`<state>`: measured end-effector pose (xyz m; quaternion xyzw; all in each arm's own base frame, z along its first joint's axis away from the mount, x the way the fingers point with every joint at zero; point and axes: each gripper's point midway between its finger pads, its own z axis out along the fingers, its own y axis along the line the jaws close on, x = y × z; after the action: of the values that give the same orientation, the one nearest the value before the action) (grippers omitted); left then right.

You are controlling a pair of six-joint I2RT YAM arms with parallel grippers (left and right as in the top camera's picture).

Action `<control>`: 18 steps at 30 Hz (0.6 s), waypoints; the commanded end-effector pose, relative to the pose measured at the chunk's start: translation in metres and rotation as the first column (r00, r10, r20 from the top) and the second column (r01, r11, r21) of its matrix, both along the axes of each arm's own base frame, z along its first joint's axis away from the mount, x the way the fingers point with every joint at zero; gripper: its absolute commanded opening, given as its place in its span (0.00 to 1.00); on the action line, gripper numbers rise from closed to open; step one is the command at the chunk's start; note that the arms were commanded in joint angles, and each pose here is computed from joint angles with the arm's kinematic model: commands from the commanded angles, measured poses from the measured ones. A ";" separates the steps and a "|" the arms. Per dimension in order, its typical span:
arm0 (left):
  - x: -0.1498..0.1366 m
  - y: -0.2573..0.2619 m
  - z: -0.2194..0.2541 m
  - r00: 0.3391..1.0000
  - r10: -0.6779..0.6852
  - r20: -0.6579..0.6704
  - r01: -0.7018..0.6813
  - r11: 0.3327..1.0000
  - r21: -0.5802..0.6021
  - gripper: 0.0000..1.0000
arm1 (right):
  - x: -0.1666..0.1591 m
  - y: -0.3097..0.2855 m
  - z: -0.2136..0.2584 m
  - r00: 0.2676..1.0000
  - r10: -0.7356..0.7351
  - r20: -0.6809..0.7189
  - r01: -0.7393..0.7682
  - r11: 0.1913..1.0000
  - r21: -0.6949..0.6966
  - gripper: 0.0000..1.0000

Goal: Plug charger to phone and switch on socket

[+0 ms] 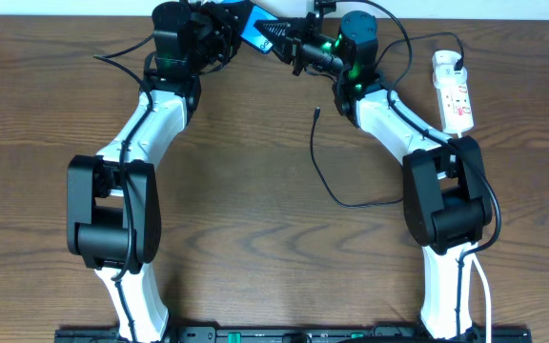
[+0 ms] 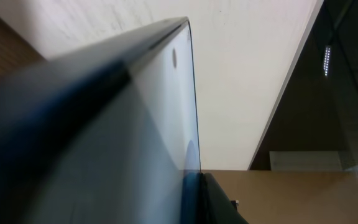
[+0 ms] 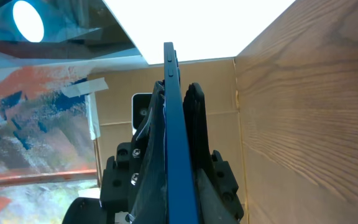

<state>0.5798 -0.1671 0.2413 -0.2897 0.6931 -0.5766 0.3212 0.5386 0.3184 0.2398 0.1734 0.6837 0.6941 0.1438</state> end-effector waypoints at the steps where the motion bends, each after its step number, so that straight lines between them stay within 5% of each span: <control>1: 0.004 0.012 0.017 0.997 0.005 0.078 -0.008 0.999 0.035 0.07 | 0.004 -0.010 0.010 0.995 -0.014 0.102 0.019 0.998 -0.052 0.01; 8: 0.004 0.016 0.017 0.997 0.008 0.078 -0.011 0.999 0.035 0.08 | 0.003 -0.010 0.005 0.993 -0.010 0.119 0.020 0.997 -0.078 0.19; 18: 0.004 0.016 0.017 0.997 0.008 0.077 -0.011 0.999 0.035 0.08 | 0.003 -0.010 0.004 0.993 -0.007 0.115 0.016 0.997 -0.080 0.20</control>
<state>0.5804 -0.1606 0.2419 -0.2765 0.6974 -0.5731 0.3298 0.5382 0.3163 0.2332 0.1409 0.7037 0.6748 0.1720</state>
